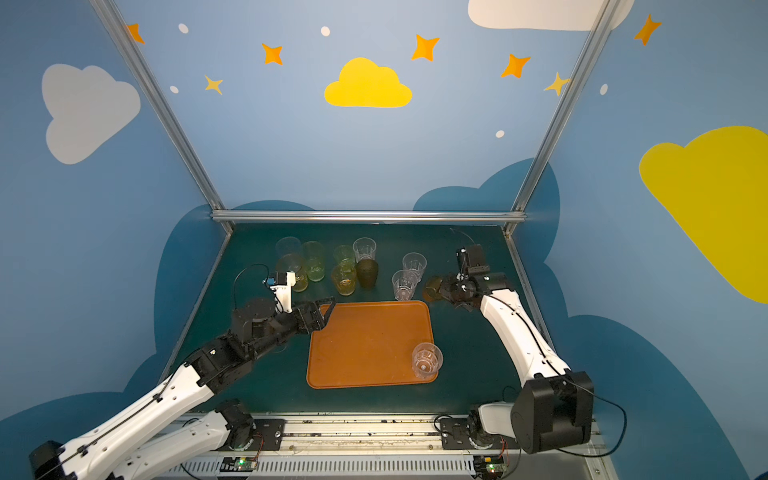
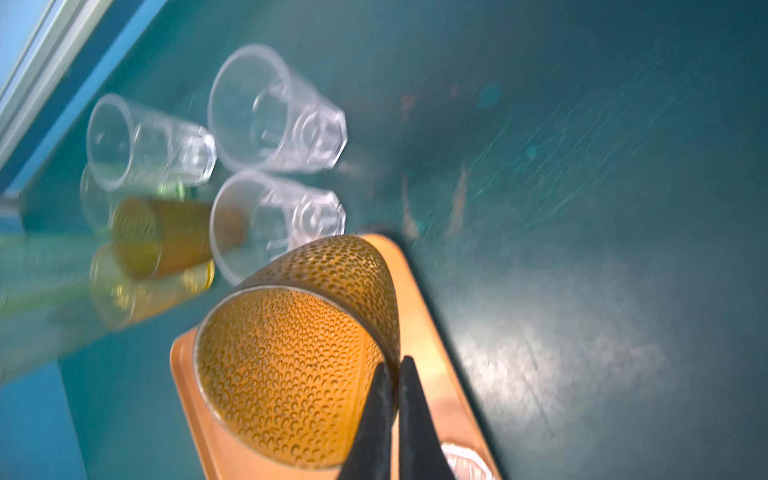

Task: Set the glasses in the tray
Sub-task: 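Carry the olive dimpled cup with the right gripper onto the tray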

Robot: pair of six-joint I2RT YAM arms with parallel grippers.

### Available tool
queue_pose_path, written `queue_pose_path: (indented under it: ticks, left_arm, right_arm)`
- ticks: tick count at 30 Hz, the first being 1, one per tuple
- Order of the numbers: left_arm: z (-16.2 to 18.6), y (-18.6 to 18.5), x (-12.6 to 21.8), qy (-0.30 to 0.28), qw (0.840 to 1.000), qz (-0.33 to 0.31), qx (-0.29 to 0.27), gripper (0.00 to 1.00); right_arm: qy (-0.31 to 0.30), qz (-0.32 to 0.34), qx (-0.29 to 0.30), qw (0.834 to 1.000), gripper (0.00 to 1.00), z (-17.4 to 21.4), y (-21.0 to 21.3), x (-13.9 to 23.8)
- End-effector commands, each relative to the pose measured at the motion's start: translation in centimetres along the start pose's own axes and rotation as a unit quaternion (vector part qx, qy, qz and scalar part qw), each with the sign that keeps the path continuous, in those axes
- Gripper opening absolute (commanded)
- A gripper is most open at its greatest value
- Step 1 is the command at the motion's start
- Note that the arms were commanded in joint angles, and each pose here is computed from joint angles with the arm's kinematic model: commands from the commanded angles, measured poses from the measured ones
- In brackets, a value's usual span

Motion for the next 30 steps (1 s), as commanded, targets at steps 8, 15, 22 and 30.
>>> queue_pose_path:
  ticks: [8,15,22,30]
  left_arm:
    - [1.3,1.4,0.3,0.01,0.999,-0.035,0.005,1.0]
    - [1.3,1.4,0.5,0.018,0.999,-0.039,0.009,1.0]
    - [1.6,1.9,1.2,0.006,0.999,-0.05,0.011,1.0]
    - [1.6,2.4,1.4,0.004,0.997,-0.075,-0.003,1.0]
  right_arm:
    - [0.028,-0.008,0.059,0.998,0.0,5.3,1.9,1.2]
    - [0.04,0.005,0.096,0.995,0.0,8.1,2.3,1.6]
    - [0.064,0.016,0.133,0.989,0.0,10.7,2.8,2.4]
    - [0.092,0.021,0.161,0.982,0.0,13.4,3.6,3.3]
Point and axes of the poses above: each gripper's point midway between its finger pads, its own x axis back along the fingers, its own y axis along the line the jaws close on, z = x × y, the point moved 10 cm from there along x, back along the fingers, and after that the axes turned 4 degrees about -x, right-handed, at the moved point
